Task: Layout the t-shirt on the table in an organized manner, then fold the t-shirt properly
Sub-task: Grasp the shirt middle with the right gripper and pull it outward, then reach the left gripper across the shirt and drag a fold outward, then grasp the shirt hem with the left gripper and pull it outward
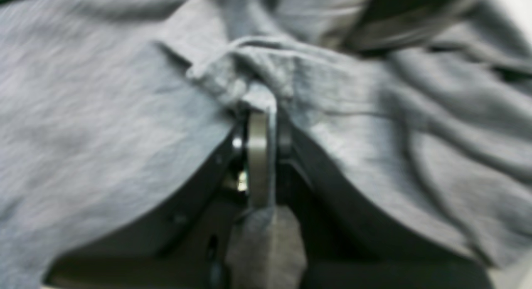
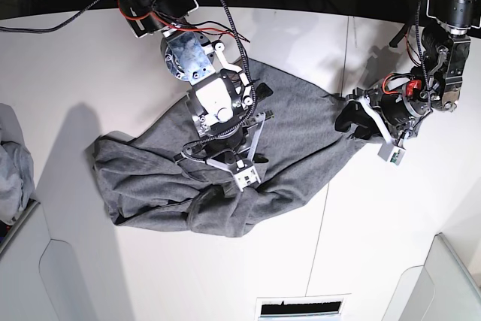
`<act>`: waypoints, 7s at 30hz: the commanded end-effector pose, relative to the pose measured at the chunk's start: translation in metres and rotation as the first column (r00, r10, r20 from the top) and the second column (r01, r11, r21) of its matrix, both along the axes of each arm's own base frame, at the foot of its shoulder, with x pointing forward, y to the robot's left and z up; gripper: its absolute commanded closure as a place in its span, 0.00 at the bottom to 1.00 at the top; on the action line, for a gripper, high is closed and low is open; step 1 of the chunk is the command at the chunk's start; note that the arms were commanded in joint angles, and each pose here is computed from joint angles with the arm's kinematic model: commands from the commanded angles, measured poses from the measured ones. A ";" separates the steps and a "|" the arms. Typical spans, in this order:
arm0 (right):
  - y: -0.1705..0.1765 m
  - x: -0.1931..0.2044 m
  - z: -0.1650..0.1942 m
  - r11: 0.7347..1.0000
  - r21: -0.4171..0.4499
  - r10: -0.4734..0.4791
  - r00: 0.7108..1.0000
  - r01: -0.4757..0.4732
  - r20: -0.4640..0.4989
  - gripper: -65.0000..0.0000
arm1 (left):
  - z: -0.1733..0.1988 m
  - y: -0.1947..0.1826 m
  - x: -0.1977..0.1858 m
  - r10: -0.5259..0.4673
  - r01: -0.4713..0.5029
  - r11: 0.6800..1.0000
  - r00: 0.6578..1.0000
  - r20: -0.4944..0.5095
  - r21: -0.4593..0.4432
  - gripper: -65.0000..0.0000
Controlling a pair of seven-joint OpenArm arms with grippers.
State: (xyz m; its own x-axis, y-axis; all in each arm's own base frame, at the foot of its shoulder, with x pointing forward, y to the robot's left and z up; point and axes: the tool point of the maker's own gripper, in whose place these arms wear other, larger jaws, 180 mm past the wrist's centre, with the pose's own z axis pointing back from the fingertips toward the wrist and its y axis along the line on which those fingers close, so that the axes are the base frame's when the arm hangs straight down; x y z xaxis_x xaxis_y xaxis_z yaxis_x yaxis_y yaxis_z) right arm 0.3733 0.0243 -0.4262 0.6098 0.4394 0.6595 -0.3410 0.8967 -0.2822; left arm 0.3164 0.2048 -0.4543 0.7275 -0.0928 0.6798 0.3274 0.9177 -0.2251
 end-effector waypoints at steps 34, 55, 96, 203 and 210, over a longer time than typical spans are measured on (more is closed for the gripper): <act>-0.182 -0.142 0.061 0.902 -0.091 -0.413 0.905 0.422 0.104 0.35 | 0.052 -0.019 -0.010 -0.166 0.169 0.983 0.985 0.043 -0.077 0.40; -0.180 -0.138 0.005 0.908 0.163 -0.359 0.918 0.385 -0.171 0.35 | 0.086 -0.158 0.112 -0.493 0.367 0.853 0.800 0.342 0.370 0.40; -0.257 -0.157 -0.019 0.824 0.148 -0.520 0.833 0.548 -0.187 0.44 | 0.087 0.010 0.132 -0.364 0.186 0.769 0.914 0.181 0.612 1.00; -0.206 -0.111 0.009 0.917 0.231 -0.304 0.945 0.325 -0.122 0.56 | 0.161 -0.032 0.208 0.057 -0.152 0.961 0.927 0.372 0.232 0.54; -0.231 -0.063 0.048 0.873 0.274 -0.426 0.904 0.404 0.023 0.56 | 0.163 0.016 0.191 0.035 -0.108 0.973 0.943 0.330 0.204 0.54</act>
